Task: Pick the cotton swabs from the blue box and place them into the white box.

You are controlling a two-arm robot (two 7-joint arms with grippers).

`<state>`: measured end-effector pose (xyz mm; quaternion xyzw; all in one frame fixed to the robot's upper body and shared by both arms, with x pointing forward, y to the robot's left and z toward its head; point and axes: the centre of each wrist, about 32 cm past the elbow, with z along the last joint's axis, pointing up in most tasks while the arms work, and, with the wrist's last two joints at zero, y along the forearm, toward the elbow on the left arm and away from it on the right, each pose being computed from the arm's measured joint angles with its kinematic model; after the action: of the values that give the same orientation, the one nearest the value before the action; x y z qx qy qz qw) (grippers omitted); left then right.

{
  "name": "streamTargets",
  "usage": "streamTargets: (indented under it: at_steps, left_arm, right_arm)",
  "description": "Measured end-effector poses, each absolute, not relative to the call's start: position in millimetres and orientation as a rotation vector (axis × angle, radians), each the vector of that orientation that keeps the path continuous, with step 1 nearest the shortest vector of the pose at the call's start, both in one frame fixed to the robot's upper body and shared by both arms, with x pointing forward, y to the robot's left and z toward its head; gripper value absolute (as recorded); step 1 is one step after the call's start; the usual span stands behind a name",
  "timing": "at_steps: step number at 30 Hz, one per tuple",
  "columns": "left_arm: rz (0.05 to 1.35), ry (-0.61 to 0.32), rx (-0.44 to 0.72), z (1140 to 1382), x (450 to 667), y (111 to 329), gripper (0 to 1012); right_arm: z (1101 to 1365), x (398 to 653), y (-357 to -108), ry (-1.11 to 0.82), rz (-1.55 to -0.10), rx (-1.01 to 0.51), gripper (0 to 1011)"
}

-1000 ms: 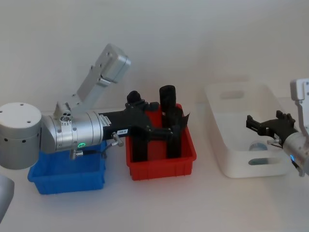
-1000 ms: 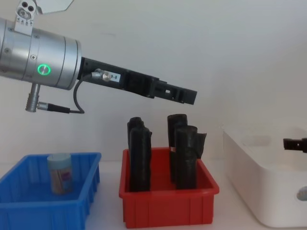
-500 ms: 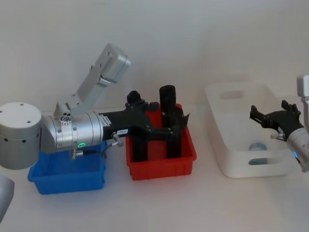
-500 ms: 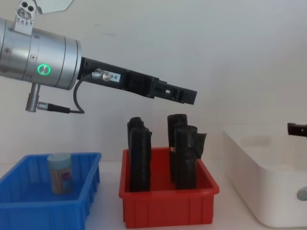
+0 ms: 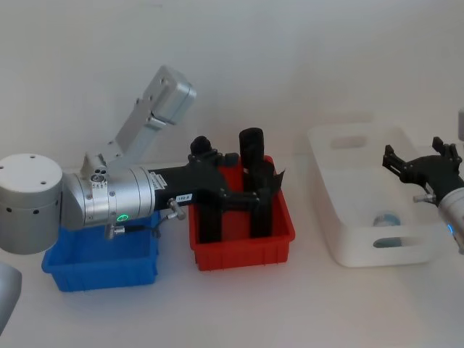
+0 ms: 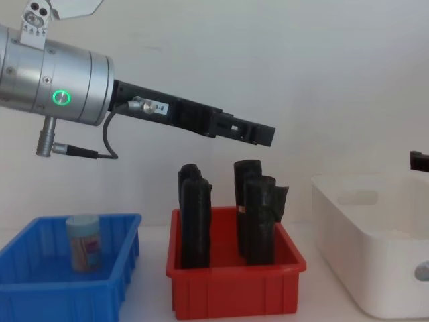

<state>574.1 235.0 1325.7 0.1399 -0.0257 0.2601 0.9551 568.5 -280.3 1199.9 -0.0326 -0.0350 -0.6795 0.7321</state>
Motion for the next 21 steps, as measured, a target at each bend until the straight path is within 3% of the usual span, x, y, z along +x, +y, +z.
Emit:
streamTargets:
  at_steps: [11,21]
  left_arm:
    - [0.563,-0.069,0.279,1318,571,233,1003]
    - [0.655,-0.114,0.261,1297,560,227,1003]
  right_arm:
    - [1197,559,-277,-0.082,-1.477,-0.068,1002]
    - [1191,531,-268,-0.088,-1.415,-0.047,1002]
